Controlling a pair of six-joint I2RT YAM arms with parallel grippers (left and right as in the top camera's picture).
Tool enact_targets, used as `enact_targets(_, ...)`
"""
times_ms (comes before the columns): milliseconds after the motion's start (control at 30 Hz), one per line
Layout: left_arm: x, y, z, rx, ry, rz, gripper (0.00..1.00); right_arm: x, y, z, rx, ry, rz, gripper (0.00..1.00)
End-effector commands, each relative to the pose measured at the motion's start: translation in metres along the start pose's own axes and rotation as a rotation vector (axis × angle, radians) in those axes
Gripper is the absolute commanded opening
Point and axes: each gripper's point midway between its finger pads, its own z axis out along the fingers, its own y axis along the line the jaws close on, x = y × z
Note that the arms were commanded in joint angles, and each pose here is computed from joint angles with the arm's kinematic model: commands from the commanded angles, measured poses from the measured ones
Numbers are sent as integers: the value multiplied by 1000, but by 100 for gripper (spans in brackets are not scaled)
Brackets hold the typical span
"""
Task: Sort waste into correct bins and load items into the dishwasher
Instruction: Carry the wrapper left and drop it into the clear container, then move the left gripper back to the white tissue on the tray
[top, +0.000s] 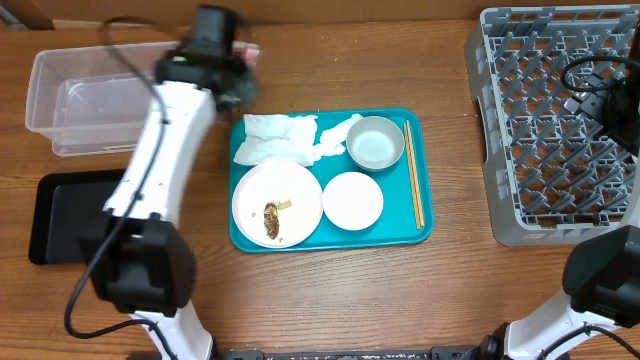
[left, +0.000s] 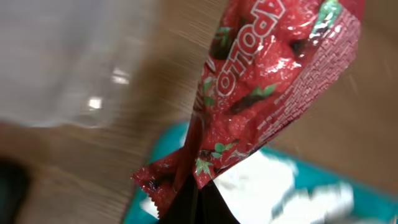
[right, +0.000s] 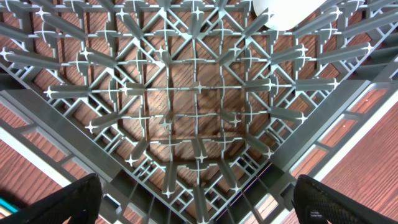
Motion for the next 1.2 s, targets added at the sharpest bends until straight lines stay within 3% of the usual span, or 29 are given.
enact_targets(0,-50,60,-20,-42,-115,-465,4,-1,-1,-4,-4,-13,5,100)
enact_targets(200,-78,108,-22,-2,-140,-706,4,-1,-1,-4,-4,-13,5,100)
enact_targets(300,-86,134,-24,-34,-167,-752,40,-1,-1,-4,-4,-13,5,100)
enact_targets(367,-89,145,-25,-55,-184,-767,83,-1,-1,-4,-4,-13,5,100)
enact_targets(400,-90,148,-25,-57,-185,-767,100,-1,-1,-4,-3,-12,5,100)
enact_targets(600,-86,130,-24,26,-123,-696,100,-1,-1,-4,-4,-13,5,100)
enact_targets(767,-75,43,-36,404,1,-276,96,-1,-1,-4,-3,-12,5,100)
enact_targets(833,-62,8,-44,527,23,-97,86,-1,-1,-4,-4,-13,5,100)
enact_targets(900,-45,-22,-49,585,27,84,82,-1,-1,-4,-4,-13,5,100)
enact_targets(1000,-17,-50,-43,551,29,290,80,-1,-1,-4,-4,-13,5,100)
enact_targets(1167,27,-70,-12,303,55,454,72,-1,-1,-4,-4,-13,5,100)
